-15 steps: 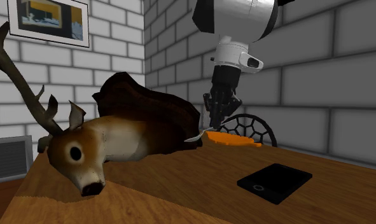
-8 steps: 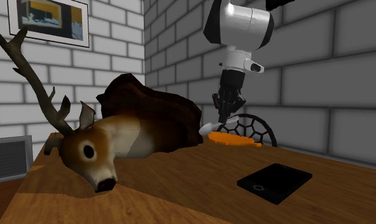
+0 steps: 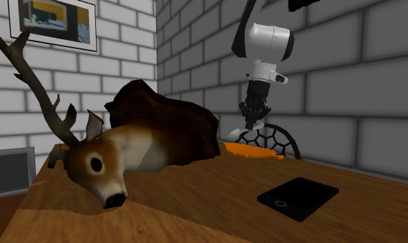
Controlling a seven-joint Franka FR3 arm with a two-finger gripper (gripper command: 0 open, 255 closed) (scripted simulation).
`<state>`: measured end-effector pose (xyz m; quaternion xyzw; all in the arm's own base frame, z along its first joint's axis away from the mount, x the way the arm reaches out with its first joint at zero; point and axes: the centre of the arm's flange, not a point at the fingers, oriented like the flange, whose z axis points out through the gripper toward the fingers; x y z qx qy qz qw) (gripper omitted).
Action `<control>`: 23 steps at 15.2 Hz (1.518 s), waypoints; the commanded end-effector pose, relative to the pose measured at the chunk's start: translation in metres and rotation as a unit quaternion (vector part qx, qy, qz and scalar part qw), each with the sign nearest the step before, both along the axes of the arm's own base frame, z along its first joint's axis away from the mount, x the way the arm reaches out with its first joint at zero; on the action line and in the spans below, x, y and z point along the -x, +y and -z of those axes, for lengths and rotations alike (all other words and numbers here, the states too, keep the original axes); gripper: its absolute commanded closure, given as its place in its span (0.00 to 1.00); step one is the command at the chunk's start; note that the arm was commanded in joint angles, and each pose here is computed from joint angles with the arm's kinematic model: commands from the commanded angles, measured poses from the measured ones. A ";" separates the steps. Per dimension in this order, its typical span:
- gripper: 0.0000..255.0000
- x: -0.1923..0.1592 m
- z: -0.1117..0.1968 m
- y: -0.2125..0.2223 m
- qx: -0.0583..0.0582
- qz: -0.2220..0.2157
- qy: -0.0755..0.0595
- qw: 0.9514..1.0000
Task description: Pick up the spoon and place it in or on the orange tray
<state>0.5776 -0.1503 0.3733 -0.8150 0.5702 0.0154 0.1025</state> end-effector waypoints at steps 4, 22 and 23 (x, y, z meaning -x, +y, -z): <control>1.00 -0.046 -0.005 -0.045 0.000 0.000 0.000 1.000; 1.00 -0.046 0.076 -0.045 0.000 0.000 0.000 1.000; 1.00 -0.046 0.076 -0.045 0.000 0.000 0.000 1.000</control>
